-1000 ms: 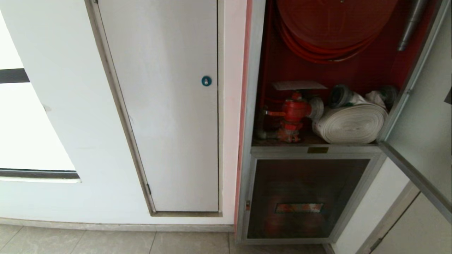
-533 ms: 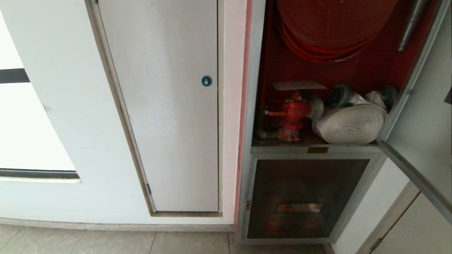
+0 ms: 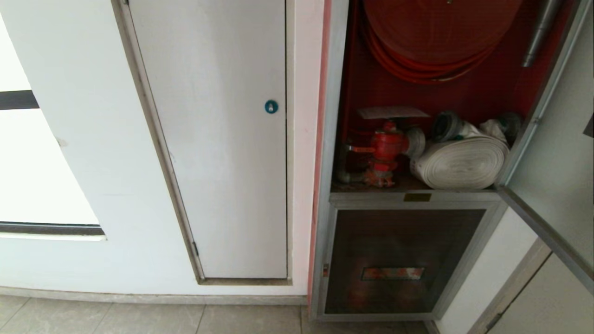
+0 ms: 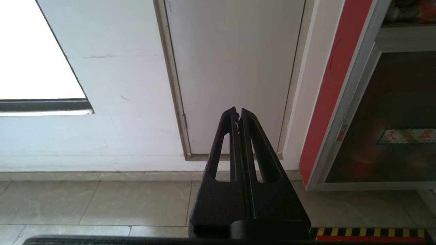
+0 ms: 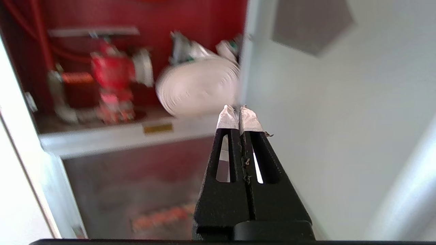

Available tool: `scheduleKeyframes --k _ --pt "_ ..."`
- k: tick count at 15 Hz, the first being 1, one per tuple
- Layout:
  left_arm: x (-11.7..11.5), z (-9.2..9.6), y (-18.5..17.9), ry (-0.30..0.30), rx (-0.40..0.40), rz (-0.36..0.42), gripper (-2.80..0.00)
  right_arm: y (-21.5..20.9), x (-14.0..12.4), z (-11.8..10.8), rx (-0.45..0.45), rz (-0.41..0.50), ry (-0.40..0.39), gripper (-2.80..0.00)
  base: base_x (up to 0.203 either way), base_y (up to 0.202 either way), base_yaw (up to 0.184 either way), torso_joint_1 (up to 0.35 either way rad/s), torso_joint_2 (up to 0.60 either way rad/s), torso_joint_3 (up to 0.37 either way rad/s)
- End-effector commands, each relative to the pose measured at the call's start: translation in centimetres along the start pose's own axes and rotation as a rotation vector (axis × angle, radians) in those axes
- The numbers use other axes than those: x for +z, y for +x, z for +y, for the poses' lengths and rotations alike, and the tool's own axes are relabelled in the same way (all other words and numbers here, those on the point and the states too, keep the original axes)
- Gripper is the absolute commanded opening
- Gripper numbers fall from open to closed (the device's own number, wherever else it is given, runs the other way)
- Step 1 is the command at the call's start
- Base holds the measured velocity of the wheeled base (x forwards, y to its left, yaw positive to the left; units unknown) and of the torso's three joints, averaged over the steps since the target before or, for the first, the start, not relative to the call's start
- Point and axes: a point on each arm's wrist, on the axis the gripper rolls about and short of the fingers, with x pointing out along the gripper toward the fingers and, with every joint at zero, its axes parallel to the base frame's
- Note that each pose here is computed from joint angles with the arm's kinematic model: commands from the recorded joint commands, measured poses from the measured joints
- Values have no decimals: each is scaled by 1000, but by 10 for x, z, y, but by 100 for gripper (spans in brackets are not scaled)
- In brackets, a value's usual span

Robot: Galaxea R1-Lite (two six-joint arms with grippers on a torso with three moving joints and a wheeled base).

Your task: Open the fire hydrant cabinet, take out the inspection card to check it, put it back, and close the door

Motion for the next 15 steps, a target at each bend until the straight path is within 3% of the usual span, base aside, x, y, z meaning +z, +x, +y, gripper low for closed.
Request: scheduleKeyframes --k 1,6,7,11,15 --pt "-2 0 1 0 1 7 -280 -39 -13 -15 -11 -37 10 -280 0 0 0 0 0 0" --pt "-2 0 1 0 0 7 -280 -59 -73 -11 147 48 -22 -280 0 0 0 0 0 0" --pt "-2 0 1 0 0 7 -280 -58 -82 -8 191 69 7 -280 0 0 0 0 0 0" --pt "-2 0 1 0 0 7 -280 -58 -96 -3 338 115 89 -280 0 0 0 0 0 0" --pt "-2 0 1 0 1 7 -280 -59 -106 0 408 175 75 -280 0 0 0 0 0 0"
